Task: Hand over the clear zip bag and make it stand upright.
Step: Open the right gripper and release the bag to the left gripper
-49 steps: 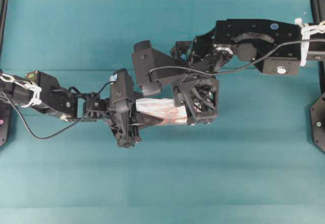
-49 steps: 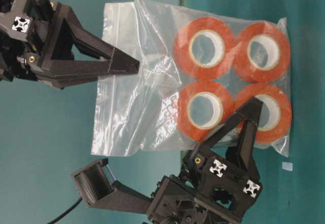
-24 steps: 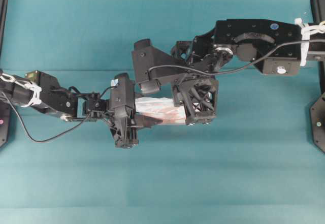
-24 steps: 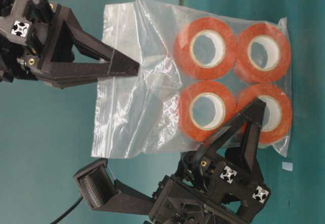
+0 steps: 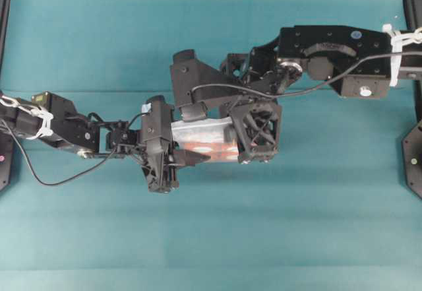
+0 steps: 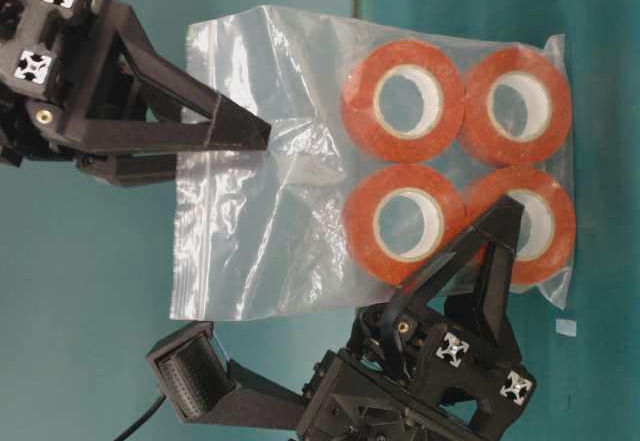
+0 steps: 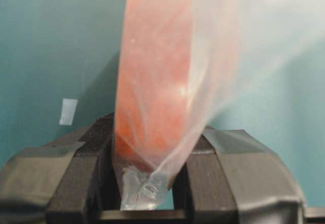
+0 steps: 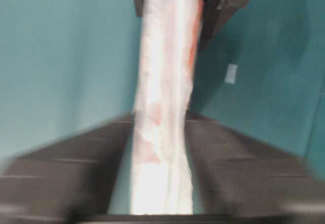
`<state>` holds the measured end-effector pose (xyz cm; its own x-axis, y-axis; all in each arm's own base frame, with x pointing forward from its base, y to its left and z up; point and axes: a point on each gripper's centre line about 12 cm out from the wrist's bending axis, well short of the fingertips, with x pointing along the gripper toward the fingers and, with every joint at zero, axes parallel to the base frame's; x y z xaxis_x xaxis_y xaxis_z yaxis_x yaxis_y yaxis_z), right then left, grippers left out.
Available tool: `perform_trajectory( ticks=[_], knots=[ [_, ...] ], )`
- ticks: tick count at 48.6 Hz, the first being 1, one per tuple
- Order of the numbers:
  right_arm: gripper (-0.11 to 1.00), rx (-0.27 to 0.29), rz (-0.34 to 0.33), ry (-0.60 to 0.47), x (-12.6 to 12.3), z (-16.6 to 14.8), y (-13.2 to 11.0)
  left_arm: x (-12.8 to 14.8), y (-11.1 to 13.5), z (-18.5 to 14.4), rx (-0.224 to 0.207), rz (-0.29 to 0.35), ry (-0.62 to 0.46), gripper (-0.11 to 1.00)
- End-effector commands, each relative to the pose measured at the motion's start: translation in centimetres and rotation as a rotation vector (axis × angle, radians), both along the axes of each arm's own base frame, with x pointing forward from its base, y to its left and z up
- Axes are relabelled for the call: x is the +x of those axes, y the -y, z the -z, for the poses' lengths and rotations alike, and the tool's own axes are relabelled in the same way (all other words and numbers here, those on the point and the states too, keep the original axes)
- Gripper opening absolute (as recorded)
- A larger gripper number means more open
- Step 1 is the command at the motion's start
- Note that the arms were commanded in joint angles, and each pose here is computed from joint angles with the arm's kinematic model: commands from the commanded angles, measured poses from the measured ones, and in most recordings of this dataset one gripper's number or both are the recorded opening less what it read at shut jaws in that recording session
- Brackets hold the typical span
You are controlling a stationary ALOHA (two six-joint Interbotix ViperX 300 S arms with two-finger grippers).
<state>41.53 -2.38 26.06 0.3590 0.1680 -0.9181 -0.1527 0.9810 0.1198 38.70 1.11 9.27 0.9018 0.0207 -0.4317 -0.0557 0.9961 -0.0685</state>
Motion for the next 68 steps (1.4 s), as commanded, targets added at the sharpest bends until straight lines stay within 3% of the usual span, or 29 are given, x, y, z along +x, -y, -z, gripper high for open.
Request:
perform_trajectory(
  ticks=[1,4,13,19,34,46,68],
  knots=[
    [0.84,0.005,0.027,0.096,-0.1,-3.2,-0.4,0.1,0.1,-0.3,0.002,0.003,0.006,0.23],
    [0.89,0.004,0.049,0.160,-0.4,-4.7,-0.4,0.0,0.1,-0.2,0.002,0.005,0.000,0.23],
    [0.86,0.000,0.122,0.354,-2.2,-9.3,0.3,-0.3,0.1,0.0,0.003,0.006,-0.011,0.23],
    [0.86,-0.012,0.134,0.445,-3.8,-10.9,0.3,-0.3,0.1,0.0,0.002,0.005,-0.014,0.23],
    [0.86,-0.027,0.158,0.549,-7.3,-10.6,0.1,-0.3,0.1,0.1,0.003,0.006,-0.023,0.23],
    [0.86,-0.041,0.194,0.669,-10.0,-10.4,0.2,-0.2,0.3,-0.3,0.034,0.025,-0.021,0.23],
    [0.86,-0.033,0.207,0.675,-12.1,-9.6,-0.1,-0.4,0.2,-0.4,0.046,0.029,-0.041,0.23]
  ],
)
